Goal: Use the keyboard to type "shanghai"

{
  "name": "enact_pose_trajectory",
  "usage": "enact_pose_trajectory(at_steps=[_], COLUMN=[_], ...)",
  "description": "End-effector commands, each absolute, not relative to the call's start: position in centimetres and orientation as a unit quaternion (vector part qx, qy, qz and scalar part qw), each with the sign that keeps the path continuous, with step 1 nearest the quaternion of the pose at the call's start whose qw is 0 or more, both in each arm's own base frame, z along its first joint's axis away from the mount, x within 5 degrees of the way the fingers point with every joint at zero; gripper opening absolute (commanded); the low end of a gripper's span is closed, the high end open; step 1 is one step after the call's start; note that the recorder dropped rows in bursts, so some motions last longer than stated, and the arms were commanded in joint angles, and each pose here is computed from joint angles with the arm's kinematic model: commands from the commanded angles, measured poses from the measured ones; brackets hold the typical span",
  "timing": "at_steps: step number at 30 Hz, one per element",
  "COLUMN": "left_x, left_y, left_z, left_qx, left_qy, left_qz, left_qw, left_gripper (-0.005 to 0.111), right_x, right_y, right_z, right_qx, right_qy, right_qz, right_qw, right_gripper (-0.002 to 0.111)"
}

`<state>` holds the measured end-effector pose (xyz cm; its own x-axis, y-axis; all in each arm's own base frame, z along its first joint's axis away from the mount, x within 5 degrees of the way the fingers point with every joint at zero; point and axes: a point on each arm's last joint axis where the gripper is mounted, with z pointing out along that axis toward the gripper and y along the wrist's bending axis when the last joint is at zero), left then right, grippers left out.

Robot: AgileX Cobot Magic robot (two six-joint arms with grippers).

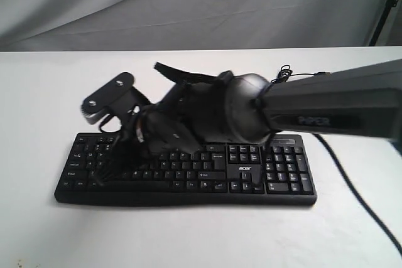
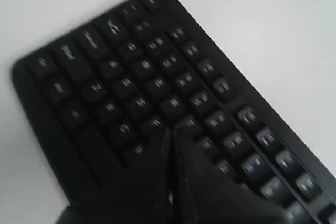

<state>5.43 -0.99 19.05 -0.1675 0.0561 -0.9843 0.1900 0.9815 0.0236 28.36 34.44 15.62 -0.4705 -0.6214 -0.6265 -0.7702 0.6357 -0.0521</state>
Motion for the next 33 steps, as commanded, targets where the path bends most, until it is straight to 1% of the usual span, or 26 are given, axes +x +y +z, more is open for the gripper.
enact_pose_trajectory(at_steps=[1, 11, 20, 33], left_x=[5.4, 5.4, 5.4, 5.4], left_y=[-1.0, -1.0, -1.0, -1.0], left_z=[19.0, 19.0, 19.0, 19.0], left_qx=[0.081, 0.081, 0.081, 0.081], left_qy=[0.761, 0.761, 0.761, 0.761], left_qz=[-0.054, -0.054, -0.054, -0.054], left_qw=[0.641, 0.641, 0.641, 0.641], left_gripper=[0.000, 0.000, 0.000, 0.000], right_x=[28.7, 29.9, 30.1, 30.4], right_y=[31.6, 30.3, 30.6, 30.4], right_z=[14.7, 13.3, 11.8, 11.9], right_qx=[-0.381, -0.365, -0.371, -0.382], right_qy=[0.860, 0.868, 0.863, 0.857], right_qz=[0.123, 0.117, 0.122, 0.116], right_qw=[0.317, 0.315, 0.321, 0.326], right_gripper=[0.000, 0.000, 0.000, 0.000])
